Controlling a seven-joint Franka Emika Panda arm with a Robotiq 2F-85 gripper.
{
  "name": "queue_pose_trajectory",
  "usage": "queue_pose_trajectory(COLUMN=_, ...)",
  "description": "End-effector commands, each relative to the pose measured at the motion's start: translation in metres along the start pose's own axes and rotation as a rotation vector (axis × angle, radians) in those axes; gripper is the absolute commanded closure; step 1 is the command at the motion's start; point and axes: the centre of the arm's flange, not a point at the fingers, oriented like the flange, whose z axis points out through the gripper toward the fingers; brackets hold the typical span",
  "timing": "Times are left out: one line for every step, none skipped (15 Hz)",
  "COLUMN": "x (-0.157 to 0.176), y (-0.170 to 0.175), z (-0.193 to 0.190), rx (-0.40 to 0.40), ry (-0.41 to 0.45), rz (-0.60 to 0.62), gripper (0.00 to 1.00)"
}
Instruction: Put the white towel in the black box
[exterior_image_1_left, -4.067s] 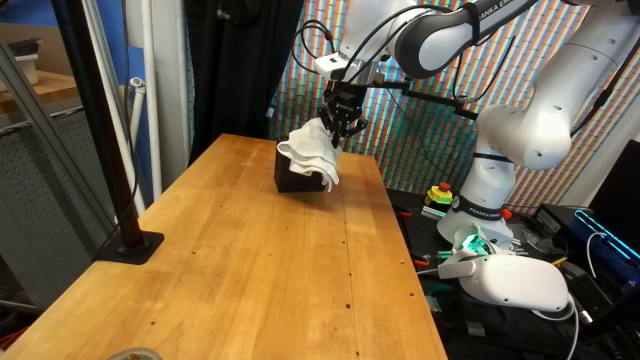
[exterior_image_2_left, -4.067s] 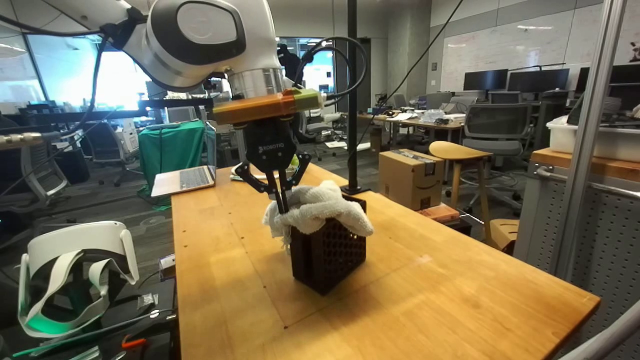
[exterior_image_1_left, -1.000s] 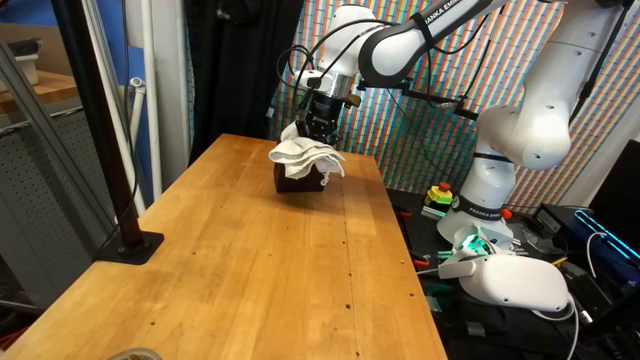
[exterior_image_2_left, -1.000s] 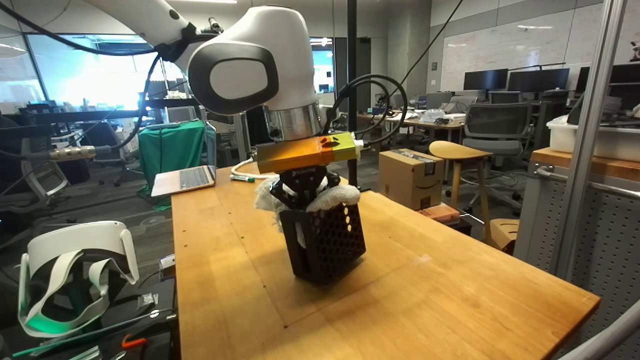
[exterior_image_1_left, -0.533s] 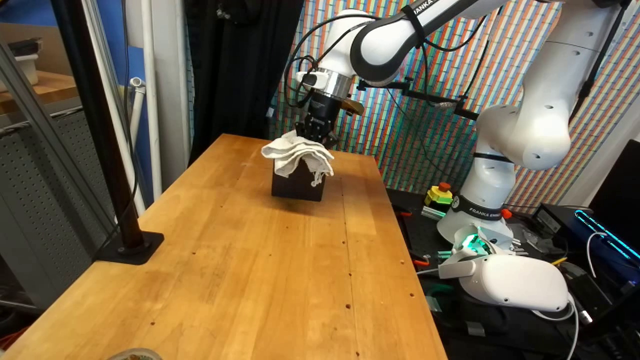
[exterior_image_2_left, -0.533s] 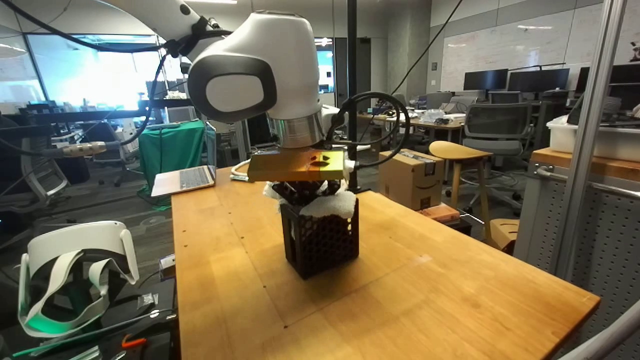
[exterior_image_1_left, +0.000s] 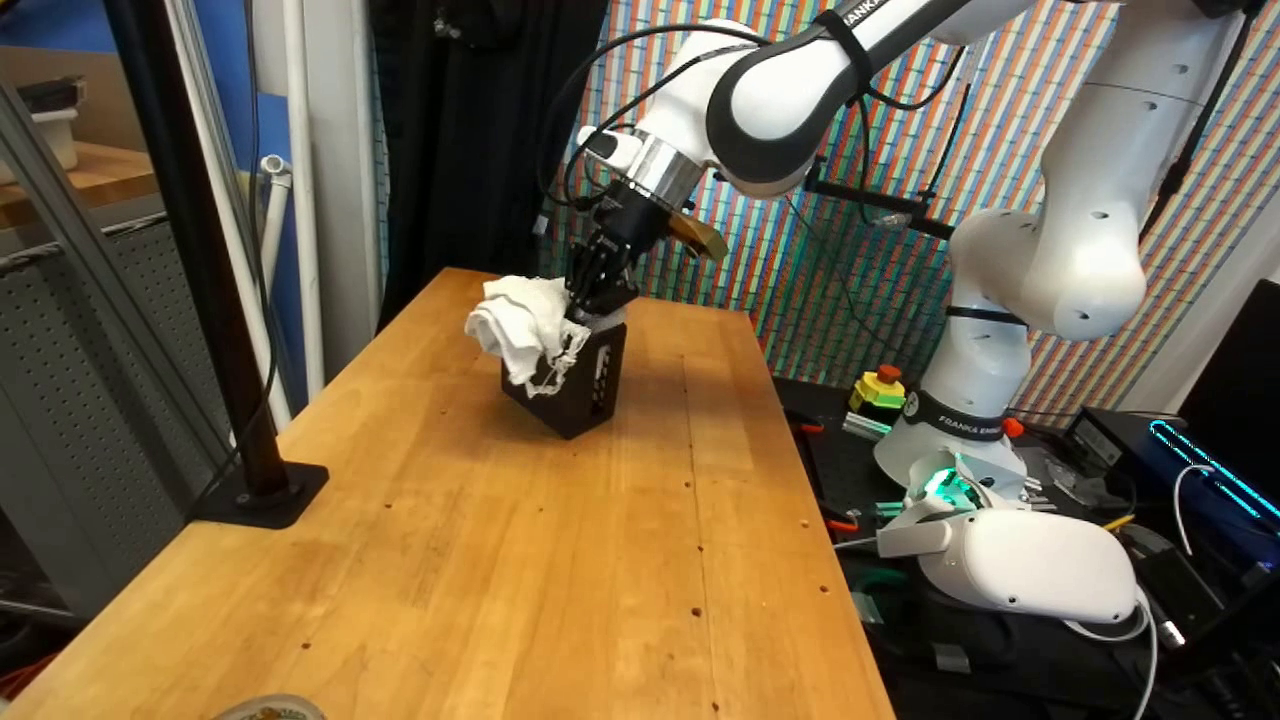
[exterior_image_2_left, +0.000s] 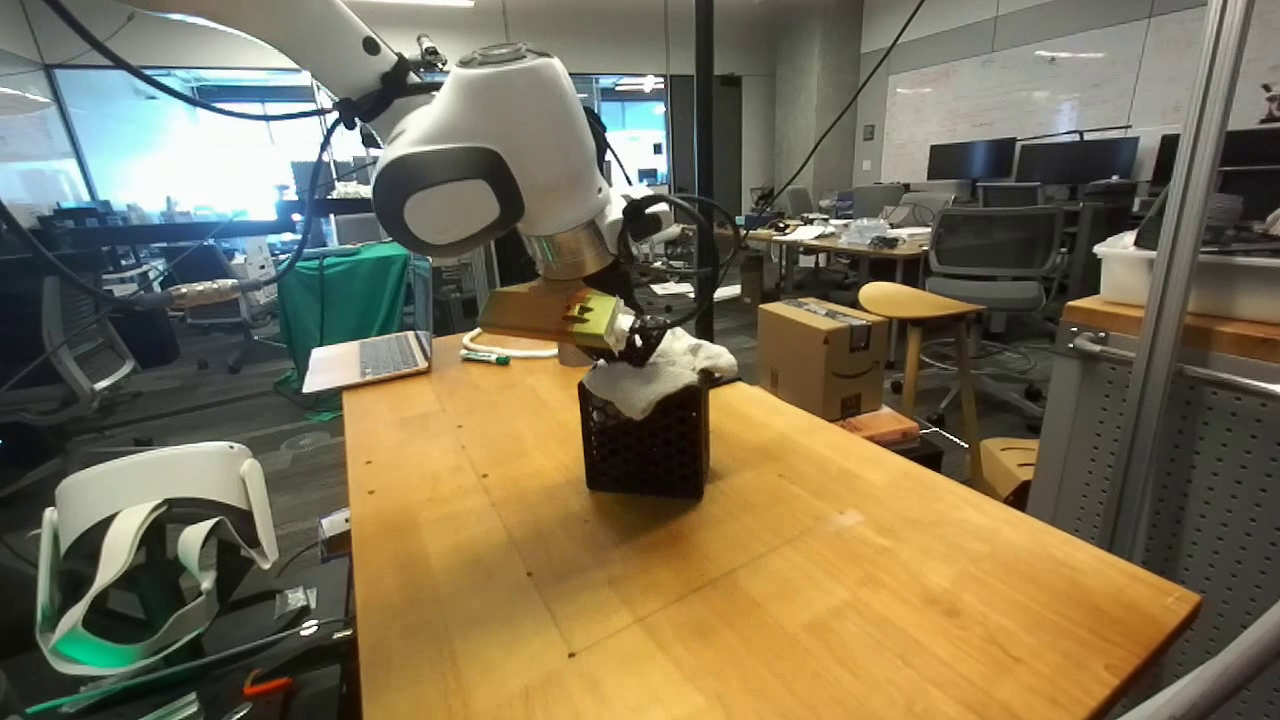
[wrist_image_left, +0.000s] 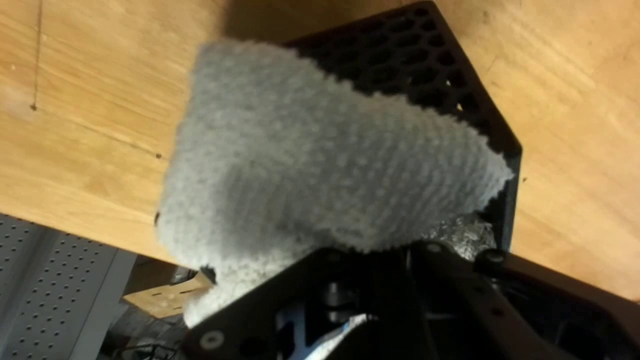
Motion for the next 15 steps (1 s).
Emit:
queue_pose_trajectory(x=0.026, y=-0.021, z=-0.009, rx=-0.141, ry=0.108, rz=0.09, gripper=0.95)
queue_pose_trajectory(x=0.03, y=-0.024, z=-0.014, rx=-0.185, ry=0.133, rz=0.099, gripper=0.94)
queue_pose_trajectory(x=0.033, y=-0.027, z=-0.02, rx=-0.222, ry=0.156, rz=0.096, gripper=0.94)
queue_pose_trajectory(x=0.035, y=-0.029, z=-0.023, rx=-0.253, ry=0.173, rz=0.091, gripper=0.93)
queue_pose_trajectory(x=0.037, y=-0.03, z=-0.027, rx=-0.28, ry=0.186, rz=0.076, gripper=0.92)
queue_pose_trajectory(x=0.037, y=-0.029, z=-0.03, rx=-0.303, ry=0.196, rz=0.061, gripper=0.91)
queue_pose_trajectory(x=0.038, y=-0.028, z=-0.035, rx=-0.316, ry=0.206, rz=0.042, gripper=0.92)
queue_pose_trajectory(x=0.039, y=-0.026, z=-0.037, rx=-0.331, ry=0.211, rz=0.029, gripper=0.92)
queue_pose_trajectory(x=0.041, y=-0.023, z=-0.04, rx=-0.341, ry=0.22, rz=0.016, gripper=0.92)
queue_pose_trajectory(x=0.043, y=-0.02, z=-0.043, rx=-0.35, ry=0.224, rz=0.008, gripper=0.92)
queue_pose_trajectory(x=0.046, y=-0.017, z=-0.047, rx=-0.358, ry=0.237, rz=-0.004, gripper=0.87)
queue_pose_trajectory(x=0.05, y=-0.016, z=-0.051, rx=-0.365, ry=0.248, rz=-0.013, gripper=0.78)
queue_pose_trajectory(x=0.057, y=-0.015, z=-0.054, rx=-0.364, ry=0.265, rz=-0.024, gripper=0.59)
queue_pose_trajectory(x=0.064, y=-0.016, z=-0.056, rx=-0.366, ry=0.278, rz=-0.031, gripper=0.53)
queue_pose_trajectory(x=0.072, y=-0.017, z=-0.055, rx=-0.358, ry=0.29, rz=-0.037, gripper=0.45)
